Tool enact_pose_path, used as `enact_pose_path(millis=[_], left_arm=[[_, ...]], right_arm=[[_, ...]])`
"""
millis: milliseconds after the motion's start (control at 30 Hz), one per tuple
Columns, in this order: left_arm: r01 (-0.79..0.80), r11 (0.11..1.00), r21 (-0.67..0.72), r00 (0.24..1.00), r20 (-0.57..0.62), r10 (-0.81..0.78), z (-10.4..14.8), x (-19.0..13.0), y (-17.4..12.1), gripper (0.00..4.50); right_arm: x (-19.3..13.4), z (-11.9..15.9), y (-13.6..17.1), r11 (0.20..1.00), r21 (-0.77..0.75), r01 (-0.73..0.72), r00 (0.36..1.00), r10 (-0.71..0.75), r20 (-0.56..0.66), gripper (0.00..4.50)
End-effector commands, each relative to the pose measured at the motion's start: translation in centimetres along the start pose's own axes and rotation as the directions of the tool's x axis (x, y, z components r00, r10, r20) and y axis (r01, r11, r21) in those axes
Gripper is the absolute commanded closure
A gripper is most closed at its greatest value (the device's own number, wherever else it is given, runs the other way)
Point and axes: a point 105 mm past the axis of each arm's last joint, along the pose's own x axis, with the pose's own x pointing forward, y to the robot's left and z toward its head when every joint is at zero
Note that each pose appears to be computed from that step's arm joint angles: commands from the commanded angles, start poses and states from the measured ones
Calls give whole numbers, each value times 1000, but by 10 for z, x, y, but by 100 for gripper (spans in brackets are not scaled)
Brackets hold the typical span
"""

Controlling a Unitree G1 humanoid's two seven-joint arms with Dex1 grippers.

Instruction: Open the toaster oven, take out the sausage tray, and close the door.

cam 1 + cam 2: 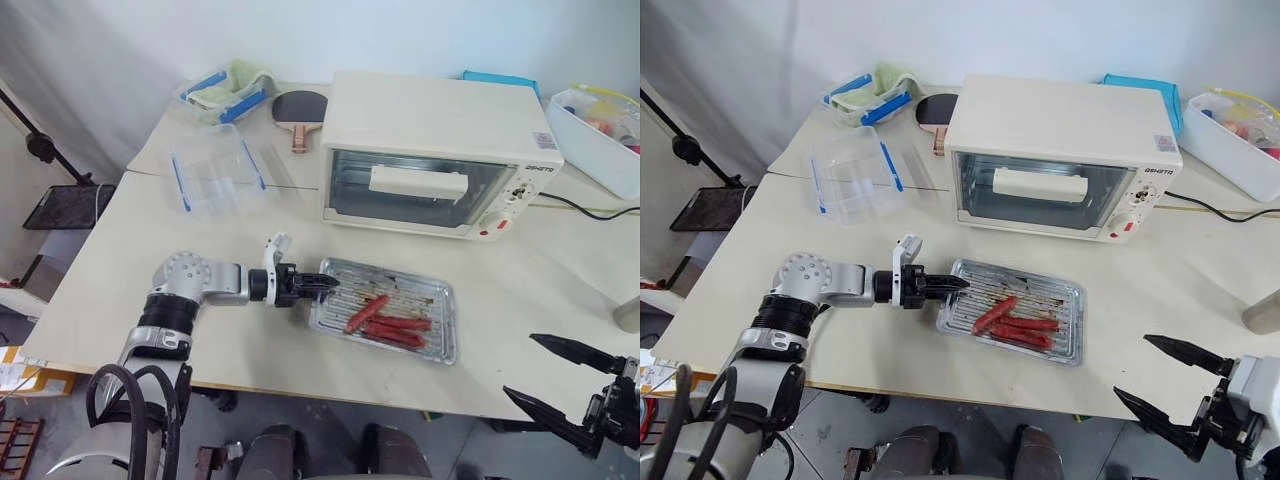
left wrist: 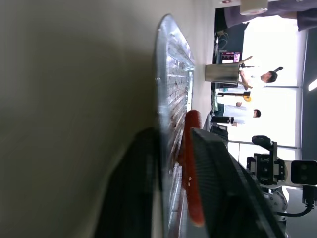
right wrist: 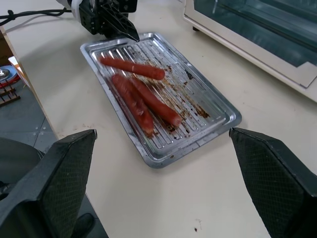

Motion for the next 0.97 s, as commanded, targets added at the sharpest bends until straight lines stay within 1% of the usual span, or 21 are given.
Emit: enact_pose_path(millis=[33, 67, 133, 167, 200, 233, 333, 400, 433, 467, 500, 533, 567, 700, 733, 767, 833, 900, 967], left_arm=[[-2, 1000, 2, 1000, -6, 2, -3, -8, 3, 184], [-3, 1000, 10, 1000, -5, 3, -3, -11, 3, 158], [-13, 998, 65, 1000, 17, 12, -2, -27, 1, 95], [-30, 993, 114, 999, 39, 26, -1, -37, 2, 68], [-45, 987, 156, 998, 57, 36, -1, -47, 2, 32], [-63, 980, 190, 996, 78, 49, 0, -56, 3, 10], [-102, 957, 273, 992, 97, 78, -5, -82, 4, 4], [-144, 921, 363, 986, 128, 104, -7, -106, 3, 4], [-159, 903, 399, 984, 136, 113, -8, -113, 2, 4], [-228, 818, 528, 971, 191, 147, -5, -127, 3, 4], [-263, 712, 652, 964, 216, 158, -5, -137, 2, 4], [-275, 600, 751, 961, 235, 146, -6, -145, -1, 4], [-272, 510, 816, 962, 241, 127, -9, -152, -5, 4], [-258, 268, 928, 965, 238, 107, -17, -169, -7, 4], [-247, 221, 943, 968, 232, 93, -18, -171, -8, 4], [-241, 193, 951, 970, 229, 83, -18, -172, -8, 4], [-238, 172, 956, 971, 231, 61, -16, -174, -9, 4], [-219, 173, 960, 976, 213, 53, -18, -172, -9, 4], [-190, 192, 963, 982, 186, 37, -22, -167, -9, 4]], right_arm=[[5, 2, -3, 1000, -8, -12, 1000, 12, 15, 0], [7, 2, -3, 1000, -9, -17, 1000, 17, 17, 0], [11, 2, -7, 999, -16, -30, 999, 30, 25, 0], [12, 2, -10, 999, -19, -33, 999, 34, 28, 0], [13, 2, -12, 999, -22, -36, 999, 36, 29, 0], [14, 2, -14, 999, -27, -37, 999, 38, 31, 0], [17, 3, -20, 998, -38, -41, 998, 43, 38, 0], [21, 4, -26, 998, -42, -44, 998, 46, 49, 0], [22, 5, -28, 998, -43, -46, 997, 48, 53, 0], [23, 6, -30, 997, -46, -60, 997, 62, 55, 0], [24, 7, -31, 996, -50, -73, 996, 76, 56, 0], [26, 9, -34, 995, -56, -84, 994, 87, 60, 0], [28, 11, -36, 994, -62, -92, 993, 96, 64, 0], [33, 21, -43, 988, -79, -132, 987, 138, 79, 0], [34, 23, -42, 985, -80, -151, 985, 157, 76, 0], [35, 24, -42, 983, -81, -163, 983, 169, 74, 0], [36, 26, -39, 977, -82, -199, 976, 205, 73, 0], [38, 27, -37, 971, -85, -224, 971, 230, 68, 0], [38, 27, -37, 972, -85, -221, 971, 227, 70, 0]])
